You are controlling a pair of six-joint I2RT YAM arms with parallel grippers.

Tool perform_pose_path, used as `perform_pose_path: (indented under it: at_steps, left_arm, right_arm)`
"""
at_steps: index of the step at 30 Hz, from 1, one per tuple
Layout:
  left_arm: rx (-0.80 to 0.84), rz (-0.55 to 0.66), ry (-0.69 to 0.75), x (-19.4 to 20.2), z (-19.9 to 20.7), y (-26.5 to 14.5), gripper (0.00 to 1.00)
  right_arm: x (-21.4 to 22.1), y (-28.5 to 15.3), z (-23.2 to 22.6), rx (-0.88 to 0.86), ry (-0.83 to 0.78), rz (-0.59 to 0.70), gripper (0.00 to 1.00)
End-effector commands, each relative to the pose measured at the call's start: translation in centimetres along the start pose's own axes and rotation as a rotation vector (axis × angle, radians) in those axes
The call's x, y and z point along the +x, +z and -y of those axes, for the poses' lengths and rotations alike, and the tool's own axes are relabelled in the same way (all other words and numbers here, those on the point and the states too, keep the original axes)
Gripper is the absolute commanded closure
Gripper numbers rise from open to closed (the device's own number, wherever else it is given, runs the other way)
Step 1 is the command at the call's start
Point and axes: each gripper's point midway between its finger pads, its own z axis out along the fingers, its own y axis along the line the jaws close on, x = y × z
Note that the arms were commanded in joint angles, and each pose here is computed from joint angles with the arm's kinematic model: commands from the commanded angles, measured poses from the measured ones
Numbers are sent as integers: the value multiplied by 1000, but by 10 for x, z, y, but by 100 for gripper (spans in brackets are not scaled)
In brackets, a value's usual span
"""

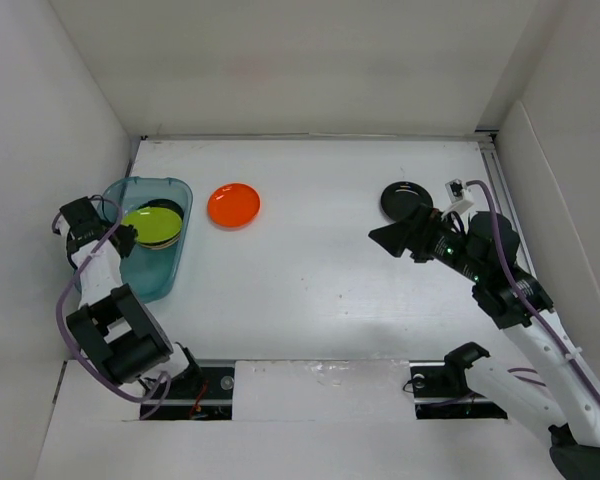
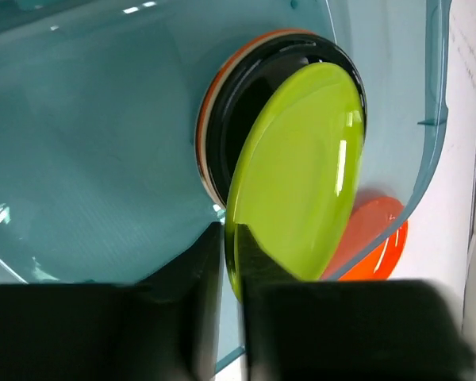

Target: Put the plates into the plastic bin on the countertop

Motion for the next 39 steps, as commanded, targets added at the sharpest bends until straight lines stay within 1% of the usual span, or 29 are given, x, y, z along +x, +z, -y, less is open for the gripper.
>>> perform_pose_path:
  at_steps: [1, 2, 3, 5, 6, 7, 10, 11, 12, 14, 15, 17, 18, 19, 21, 22, 23, 24, 25, 26, 27, 28, 29, 31, 32, 33, 35, 38, 39]
  left_arm:
    - [88, -2, 14, -5, 21, 2, 83]
    - [88, -3, 14, -5, 21, 2, 68]
    - [88, -3, 14, -5, 21, 2, 43]
    - [97, 7, 16, -10, 27, -2, 25]
    - [108, 19, 39, -12, 28, -6, 1]
    - [136, 58, 63, -20, 39, -18, 1]
    - [219, 118, 160, -19, 72, -45, 1]
    - [288, 144, 196, -17, 89, -62, 1]
    - [360, 132, 258, 0, 113, -74, 1]
    - [434, 100, 334, 28, 141, -92, 1]
    - [530, 44, 427, 68, 171, -112, 1]
    - [616, -29, 503, 117, 198, -128, 1]
    - [656, -76, 546, 146, 211, -128, 1]
    - [735, -159, 589, 193, 228, -149, 1]
    - [831, -230, 634, 239, 250, -160, 1]
    - [861, -330, 683, 284, 257, -162, 1]
    - [883, -372, 698, 305, 263, -164, 1]
    - [911, -409, 719, 326, 268, -166, 1]
    - [876, -461, 753, 356, 266, -144, 1]
    - [923, -487, 764, 378, 280, -162, 1]
    - [943, -514, 778, 394, 285, -165, 1]
    - [911, -561, 798, 423, 281, -146, 1]
    - [967, -584, 813, 444, 294, -165, 1]
    - [982, -619, 825, 473, 302, -165, 1]
    - [920, -661, 832, 501, 292, -140, 1]
    - [957, -680, 811, 510, 307, -150, 1]
    - [967, -750, 766, 544, 311, -143, 1]
    - [963, -772, 727, 564, 315, -132, 1]
    - [960, -778, 711, 573, 315, -122, 1]
  right_arm:
    - [-17, -3, -15, -64, -45, 64, 0]
    - [-15, -2, -11, -50, -41, 63, 0]
    - [-15, -2, -11, -50, -41, 63, 0]
    - [-15, -2, -11, -50, -41, 63, 0]
    - [-15, -2, -11, -50, -41, 63, 0]
    - [-15, -2, -11, -50, -41, 63, 0]
    - [-16, -2, -12, -56, -44, 69, 0]
    - [-16, -2, -12, -56, -44, 70, 0]
    - [-16, 2, -9, -41, -40, 67, 0]
    - [-16, 5, -5, -27, -28, 64, 0]
    - [-15, 5, -3, -14, -25, 64, 0]
    - [-26, 1, -4, 9, -17, 108, 0]
    - [-27, -3, -1, 30, -4, 123, 0]
    - [-42, -8, 2, 68, 5, 196, 0]
    - [-56, -27, 5, 135, 53, 270, 0]
    - [-62, -33, 8, 166, 55, 302, 0]
    - [-72, -44, 15, 231, 82, 355, 0]
    - [-74, -51, 18, 250, 98, 383, 0]
    - [-78, -58, 18, 262, 108, 407, 0]
    - [-84, -64, 26, 315, 123, 446, 0]
    - [-81, -73, 32, 351, 137, 451, 0]
    - [-87, -85, 29, 348, 150, 492, 0]
    - [-89, -91, 28, 341, 150, 512, 0]
    - [-89, -102, 23, 313, 151, 538, 0]
    - [-89, -102, 23, 315, 142, 537, 0]
    - [-89, -105, 20, 299, 141, 539, 0]
    - [-84, -103, 19, 291, 131, 512, 0]
    - [-77, -102, 23, 304, 130, 484, 0]
    - [-77, -102, 23, 304, 130, 484, 0]
